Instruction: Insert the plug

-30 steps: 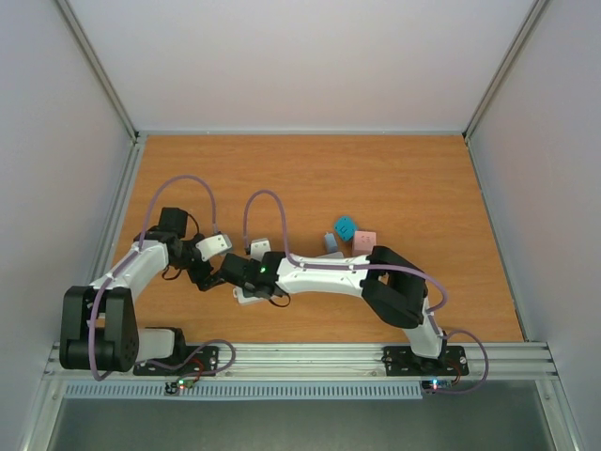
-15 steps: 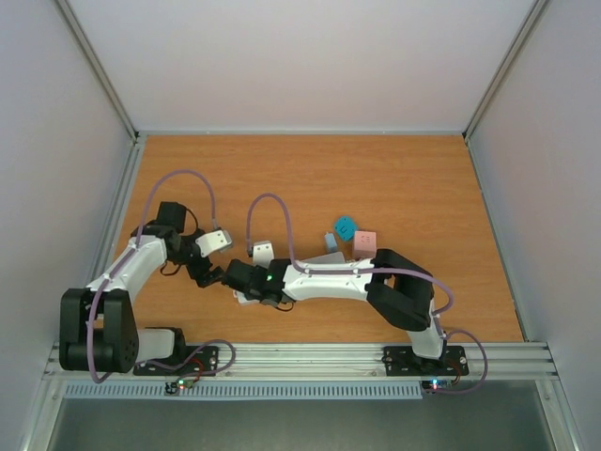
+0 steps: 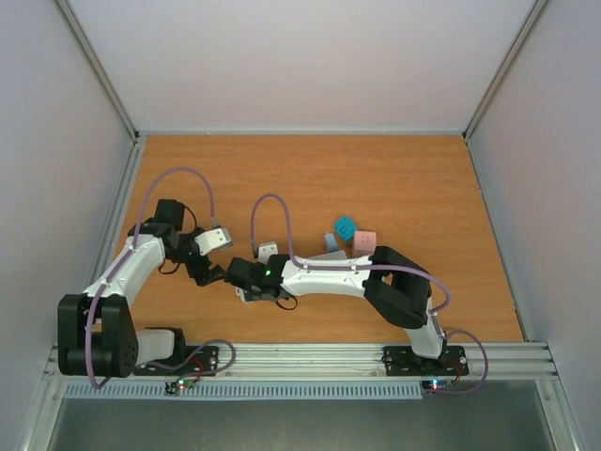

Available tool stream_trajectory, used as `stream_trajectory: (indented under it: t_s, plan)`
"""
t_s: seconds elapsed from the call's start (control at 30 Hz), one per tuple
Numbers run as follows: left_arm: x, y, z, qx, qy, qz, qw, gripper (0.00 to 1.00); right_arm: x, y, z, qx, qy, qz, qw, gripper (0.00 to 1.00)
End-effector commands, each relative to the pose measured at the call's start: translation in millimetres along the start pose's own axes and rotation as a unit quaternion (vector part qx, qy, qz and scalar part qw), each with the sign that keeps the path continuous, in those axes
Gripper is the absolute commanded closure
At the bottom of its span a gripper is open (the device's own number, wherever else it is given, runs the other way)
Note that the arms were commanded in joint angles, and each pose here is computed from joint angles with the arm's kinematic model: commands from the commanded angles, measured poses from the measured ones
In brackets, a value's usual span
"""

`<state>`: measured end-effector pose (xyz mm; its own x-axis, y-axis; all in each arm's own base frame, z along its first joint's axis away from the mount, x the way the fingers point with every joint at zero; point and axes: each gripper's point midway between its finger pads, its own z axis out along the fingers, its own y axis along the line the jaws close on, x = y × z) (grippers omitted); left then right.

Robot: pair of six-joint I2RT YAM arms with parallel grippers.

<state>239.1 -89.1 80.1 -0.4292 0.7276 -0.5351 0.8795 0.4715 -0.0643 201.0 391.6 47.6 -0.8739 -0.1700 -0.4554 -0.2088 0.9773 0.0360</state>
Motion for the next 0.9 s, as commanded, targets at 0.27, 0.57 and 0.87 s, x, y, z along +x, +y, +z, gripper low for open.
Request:
stream_trajectory:
  t_s: [0.27,0.57,0.87]
  plan:
    - [-8.5,-0.9,-9.2,-0.002,-0.013,0.014,1.000,0.02,-9.6,4.8,-43.3,-0.007,-0.009,-0.009,1.000,0.02]
    - [-7.1,-2.8,-10.8,-0.006,-0.012,0.017,1.000,0.03,-22.1,13.1,-55.8,-0.007,-0.034,-0.014,0.999,0.09]
    - [-6.6,-3.5,-11.4,-0.009,-0.013,0.016,1.000,0.03,-17.2,4.0,-47.3,0.022,-0.031,-0.017,0.999,0.31]
